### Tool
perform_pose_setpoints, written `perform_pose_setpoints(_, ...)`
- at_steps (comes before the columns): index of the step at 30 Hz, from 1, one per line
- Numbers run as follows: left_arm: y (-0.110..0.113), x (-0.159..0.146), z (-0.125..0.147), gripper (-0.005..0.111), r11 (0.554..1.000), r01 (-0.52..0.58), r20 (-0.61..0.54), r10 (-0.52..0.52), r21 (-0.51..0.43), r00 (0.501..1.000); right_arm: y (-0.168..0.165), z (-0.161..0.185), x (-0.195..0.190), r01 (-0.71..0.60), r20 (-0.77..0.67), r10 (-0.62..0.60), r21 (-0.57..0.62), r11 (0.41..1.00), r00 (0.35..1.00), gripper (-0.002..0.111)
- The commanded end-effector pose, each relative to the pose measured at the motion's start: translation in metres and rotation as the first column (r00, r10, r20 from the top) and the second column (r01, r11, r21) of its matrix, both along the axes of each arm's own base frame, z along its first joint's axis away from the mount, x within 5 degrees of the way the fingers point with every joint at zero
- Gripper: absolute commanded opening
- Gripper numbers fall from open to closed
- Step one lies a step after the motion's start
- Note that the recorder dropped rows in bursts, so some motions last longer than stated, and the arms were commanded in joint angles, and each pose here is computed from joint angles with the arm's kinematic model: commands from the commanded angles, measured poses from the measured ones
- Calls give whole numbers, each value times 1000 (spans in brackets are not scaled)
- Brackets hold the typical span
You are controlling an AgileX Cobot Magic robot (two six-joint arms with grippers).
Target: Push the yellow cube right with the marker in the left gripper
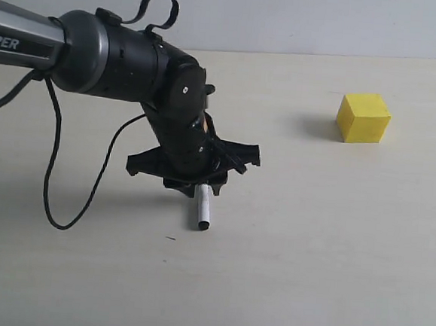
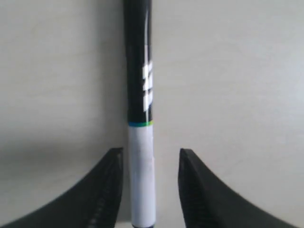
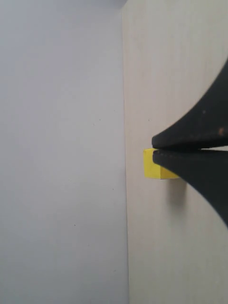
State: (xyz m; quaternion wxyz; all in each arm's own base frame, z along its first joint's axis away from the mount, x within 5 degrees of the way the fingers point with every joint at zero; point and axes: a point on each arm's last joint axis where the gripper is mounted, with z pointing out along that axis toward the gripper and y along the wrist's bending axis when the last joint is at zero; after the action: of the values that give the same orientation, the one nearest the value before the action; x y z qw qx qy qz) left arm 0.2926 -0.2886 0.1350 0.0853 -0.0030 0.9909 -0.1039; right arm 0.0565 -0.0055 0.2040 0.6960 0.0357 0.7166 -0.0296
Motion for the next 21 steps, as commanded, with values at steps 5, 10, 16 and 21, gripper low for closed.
perform_pose_setpoints(5,5,-2,55,37,994,90,123,-81,-69,989,0,-1,0,5,7,-5,-2,1000,1000,0)
perform_pose_setpoints(10,13,-10,84,-1,984,169,166,-158,-55,973,0,-1,0,5,7,-5,-2,1000,1000,0)
perform_pose_setpoints(16,20,-35,117,0,968,246,248,-229,-41,941,0,-1,0,5,7,-5,-2,1000,1000,0)
perform_pose_setpoints(21,21,-81,137,0,934,340,450,-256,-114,855,0,-1,0,5,7,-5,-2,1000,1000,0)
